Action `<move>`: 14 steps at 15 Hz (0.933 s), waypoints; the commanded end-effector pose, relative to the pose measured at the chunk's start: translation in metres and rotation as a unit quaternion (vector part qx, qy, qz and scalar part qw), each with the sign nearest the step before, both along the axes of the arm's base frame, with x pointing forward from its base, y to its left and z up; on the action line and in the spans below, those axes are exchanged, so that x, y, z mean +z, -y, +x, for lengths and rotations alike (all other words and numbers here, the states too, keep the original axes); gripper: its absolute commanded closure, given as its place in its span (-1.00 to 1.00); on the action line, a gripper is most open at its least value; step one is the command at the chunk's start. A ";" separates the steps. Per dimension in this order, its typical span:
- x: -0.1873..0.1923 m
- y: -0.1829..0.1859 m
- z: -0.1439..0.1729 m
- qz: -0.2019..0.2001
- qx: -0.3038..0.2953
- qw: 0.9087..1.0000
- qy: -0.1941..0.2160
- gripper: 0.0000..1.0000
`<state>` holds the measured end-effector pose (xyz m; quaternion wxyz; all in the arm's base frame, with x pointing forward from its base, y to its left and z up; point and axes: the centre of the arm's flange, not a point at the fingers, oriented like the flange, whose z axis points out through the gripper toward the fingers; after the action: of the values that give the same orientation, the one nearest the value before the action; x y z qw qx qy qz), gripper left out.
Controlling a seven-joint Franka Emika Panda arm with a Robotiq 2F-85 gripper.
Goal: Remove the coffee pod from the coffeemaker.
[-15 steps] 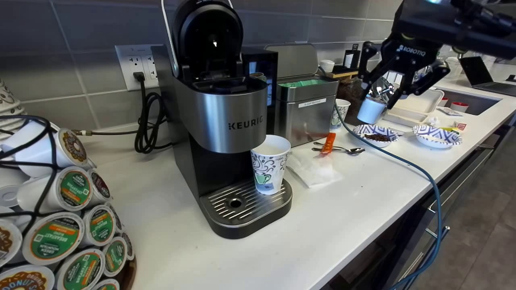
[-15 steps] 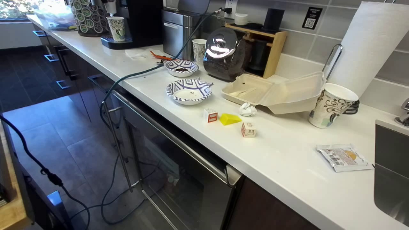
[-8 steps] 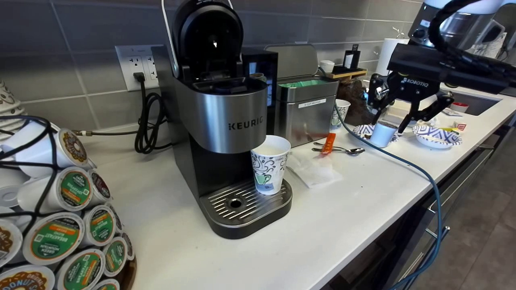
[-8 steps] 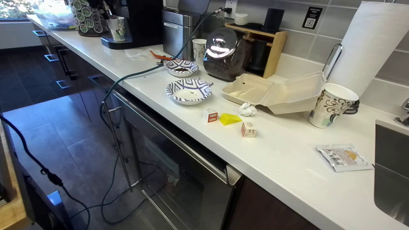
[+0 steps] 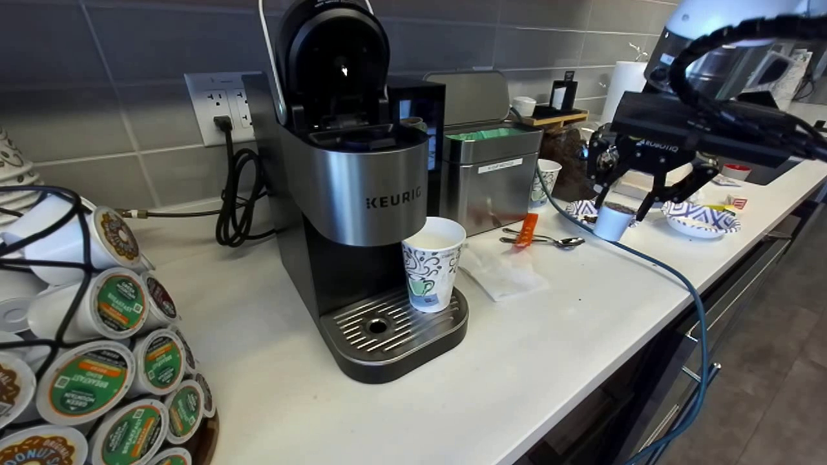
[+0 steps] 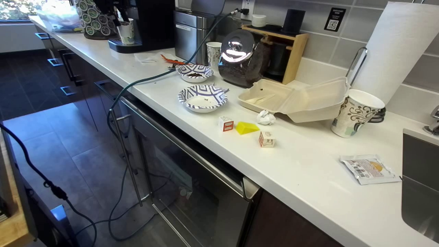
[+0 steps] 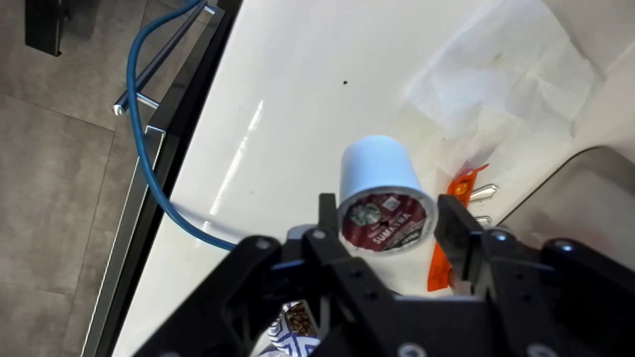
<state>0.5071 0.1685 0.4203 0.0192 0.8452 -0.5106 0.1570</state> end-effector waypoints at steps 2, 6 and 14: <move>-0.053 0.001 0.023 -0.032 -0.035 0.999 0.000 0.45; -0.085 0.009 0.037 -0.047 -0.061 0.997 0.001 0.45; -0.117 0.020 0.057 -0.040 -0.083 0.996 -0.007 0.45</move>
<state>0.5547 0.1442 0.3147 0.0743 0.8072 -0.5633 0.1603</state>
